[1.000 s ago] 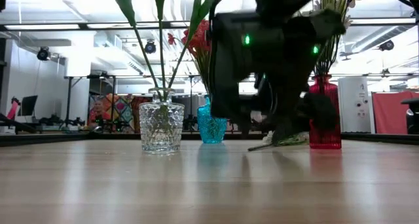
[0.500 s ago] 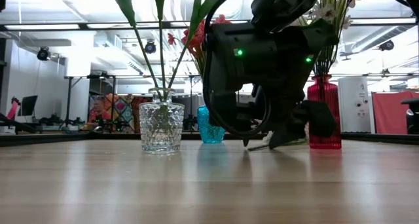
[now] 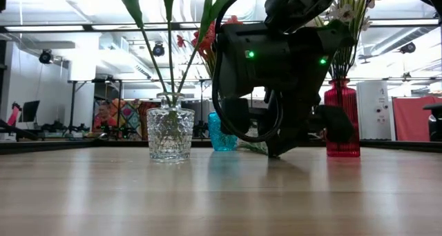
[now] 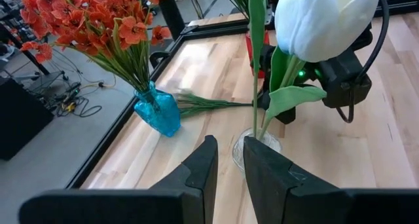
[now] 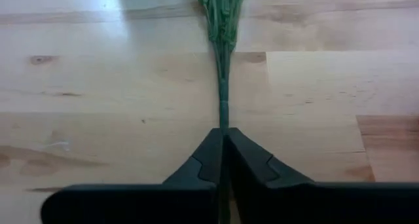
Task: Sort flowers into vase by color
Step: Put the white flowers into the red vase
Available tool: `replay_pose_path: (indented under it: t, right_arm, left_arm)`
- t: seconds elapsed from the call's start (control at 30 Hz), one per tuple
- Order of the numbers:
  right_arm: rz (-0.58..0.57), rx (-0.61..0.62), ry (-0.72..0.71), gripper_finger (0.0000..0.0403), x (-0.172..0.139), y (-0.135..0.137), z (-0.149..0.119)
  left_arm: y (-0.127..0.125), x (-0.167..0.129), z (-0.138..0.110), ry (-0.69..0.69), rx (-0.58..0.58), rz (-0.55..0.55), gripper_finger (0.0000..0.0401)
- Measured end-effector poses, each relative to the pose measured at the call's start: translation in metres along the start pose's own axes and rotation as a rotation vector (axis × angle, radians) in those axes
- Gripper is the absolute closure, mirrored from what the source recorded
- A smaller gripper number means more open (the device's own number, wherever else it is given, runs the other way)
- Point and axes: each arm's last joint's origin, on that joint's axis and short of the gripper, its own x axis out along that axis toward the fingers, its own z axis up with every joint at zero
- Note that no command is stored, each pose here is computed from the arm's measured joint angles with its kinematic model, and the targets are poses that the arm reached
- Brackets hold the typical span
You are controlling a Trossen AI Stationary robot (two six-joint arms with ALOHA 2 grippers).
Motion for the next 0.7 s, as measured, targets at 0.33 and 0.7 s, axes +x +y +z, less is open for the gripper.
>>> replay_pose_path:
  t: [0.33, 0.7]
  right_arm:
    - [0.024, -0.017, 0.041, 0.0393, -0.015, -0.003, -0.008]
    - [0.089, -0.115, 0.327, 0.0391, -0.073, -0.009, -0.025]
  left_arm:
    - [0.0, 0.0, 0.0, 0.002, 0.003, 0.001, 0.0343]
    - [0.0, 0.0, 0.0, 0.003, 0.005, 0.0, 0.0343]
